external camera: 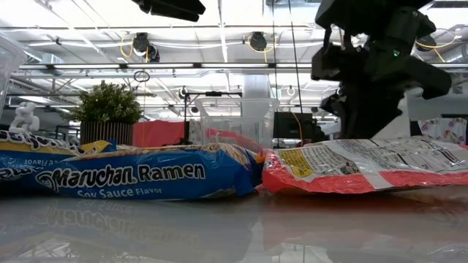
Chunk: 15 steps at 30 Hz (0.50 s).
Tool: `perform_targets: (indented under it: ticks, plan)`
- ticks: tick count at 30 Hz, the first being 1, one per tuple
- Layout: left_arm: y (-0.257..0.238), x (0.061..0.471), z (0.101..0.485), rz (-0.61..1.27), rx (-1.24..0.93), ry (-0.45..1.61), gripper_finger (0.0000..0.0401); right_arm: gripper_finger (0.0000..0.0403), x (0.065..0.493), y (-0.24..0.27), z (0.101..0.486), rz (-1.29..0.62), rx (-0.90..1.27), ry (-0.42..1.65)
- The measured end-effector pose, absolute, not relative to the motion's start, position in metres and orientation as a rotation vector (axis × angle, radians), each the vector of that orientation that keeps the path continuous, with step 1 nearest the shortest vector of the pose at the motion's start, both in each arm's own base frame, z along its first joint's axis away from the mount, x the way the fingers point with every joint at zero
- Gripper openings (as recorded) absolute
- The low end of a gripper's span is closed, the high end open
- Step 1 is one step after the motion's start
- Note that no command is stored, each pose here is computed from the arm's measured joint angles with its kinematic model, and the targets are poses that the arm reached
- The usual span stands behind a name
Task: Sort Maruchan noodles
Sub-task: Put the right red noodle pack into the bottom left transparent bin
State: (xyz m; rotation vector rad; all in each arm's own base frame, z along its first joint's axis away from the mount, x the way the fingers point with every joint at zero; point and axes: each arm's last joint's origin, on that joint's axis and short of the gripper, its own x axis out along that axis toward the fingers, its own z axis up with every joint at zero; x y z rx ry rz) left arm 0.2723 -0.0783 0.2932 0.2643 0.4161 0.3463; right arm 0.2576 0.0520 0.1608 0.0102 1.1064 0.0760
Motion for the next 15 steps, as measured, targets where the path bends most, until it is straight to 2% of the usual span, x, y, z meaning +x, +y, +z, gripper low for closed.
perform_targets:
  ticks: [9,15]
  plan:
    - [-0.073,0.276,0.298,0.362,0.280,0.376,0.0280,0.0002,0.263,0.043,0.209,0.108,-0.035,0.751]
    - [-0.065,0.278,0.298,0.392,0.257,0.375,0.0280,0.0001,0.254,0.035,0.257,-0.020,-0.101,0.447]
